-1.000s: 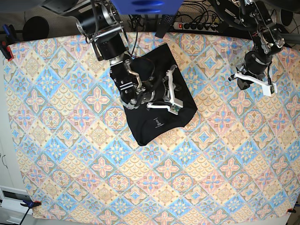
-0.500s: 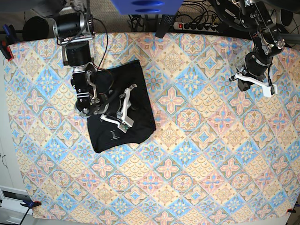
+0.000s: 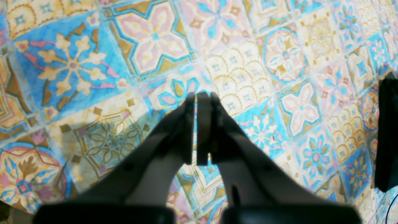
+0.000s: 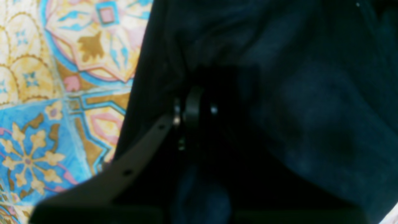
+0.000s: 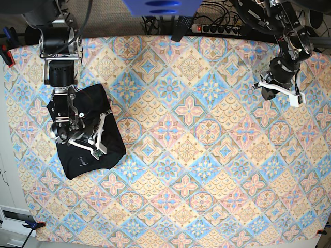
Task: Fold the T-shirt properly
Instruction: 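Smooth the folded shirt's edge with the right gripper and release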
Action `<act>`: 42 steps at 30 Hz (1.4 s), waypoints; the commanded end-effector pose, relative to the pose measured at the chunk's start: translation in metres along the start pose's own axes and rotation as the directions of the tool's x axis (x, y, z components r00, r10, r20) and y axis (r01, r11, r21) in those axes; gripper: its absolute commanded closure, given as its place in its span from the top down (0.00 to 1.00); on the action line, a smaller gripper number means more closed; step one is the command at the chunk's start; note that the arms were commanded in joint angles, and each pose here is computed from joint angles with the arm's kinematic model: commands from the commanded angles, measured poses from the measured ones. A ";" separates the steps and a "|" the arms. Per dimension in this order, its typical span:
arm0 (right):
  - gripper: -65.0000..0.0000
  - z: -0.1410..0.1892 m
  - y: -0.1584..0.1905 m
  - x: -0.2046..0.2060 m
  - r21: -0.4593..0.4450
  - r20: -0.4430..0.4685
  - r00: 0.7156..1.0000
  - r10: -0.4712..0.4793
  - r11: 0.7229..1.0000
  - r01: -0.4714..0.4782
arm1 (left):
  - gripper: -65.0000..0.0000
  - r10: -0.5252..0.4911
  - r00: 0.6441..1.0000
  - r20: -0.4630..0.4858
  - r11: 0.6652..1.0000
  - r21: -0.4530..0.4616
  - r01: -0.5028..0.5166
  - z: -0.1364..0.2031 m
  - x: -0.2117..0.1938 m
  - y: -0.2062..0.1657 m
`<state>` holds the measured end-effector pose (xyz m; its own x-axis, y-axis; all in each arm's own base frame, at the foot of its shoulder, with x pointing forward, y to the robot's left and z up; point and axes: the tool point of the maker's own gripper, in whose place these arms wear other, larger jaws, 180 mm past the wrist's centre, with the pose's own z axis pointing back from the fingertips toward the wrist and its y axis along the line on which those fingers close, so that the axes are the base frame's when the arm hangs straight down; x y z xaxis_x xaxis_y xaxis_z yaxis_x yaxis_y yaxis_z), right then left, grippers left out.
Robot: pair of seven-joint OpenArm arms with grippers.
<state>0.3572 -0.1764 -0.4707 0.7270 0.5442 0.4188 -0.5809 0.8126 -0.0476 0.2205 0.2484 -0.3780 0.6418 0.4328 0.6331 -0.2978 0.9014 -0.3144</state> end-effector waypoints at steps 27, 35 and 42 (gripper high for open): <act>0.04 0.060 0.011 -0.099 -0.163 -0.091 0.995 -0.047 0.986 0.031 | 0.00 -0.017 0.999 0.041 1.000 -0.012 0.018 0.003 0.012 -0.004; 0.04 0.032 0.057 -0.084 -0.046 -0.076 0.997 0.010 0.999 -0.013 | 0.00 -0.017 0.999 0.041 1.000 -0.008 0.018 0.003 0.013 -0.003; 0.04 0.026 0.076 -0.073 -0.012 -0.052 0.999 0.000 1.000 0.000 | 0.00 -0.017 0.999 0.042 1.000 -0.007 0.017 0.003 0.013 -0.002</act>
<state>0.2541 -0.1775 -0.4801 0.7557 0.5566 0.3451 -0.5557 0.8238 -0.1117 0.2208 0.2485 -0.3778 0.6411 0.4326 0.6339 -0.2976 0.9015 -0.3143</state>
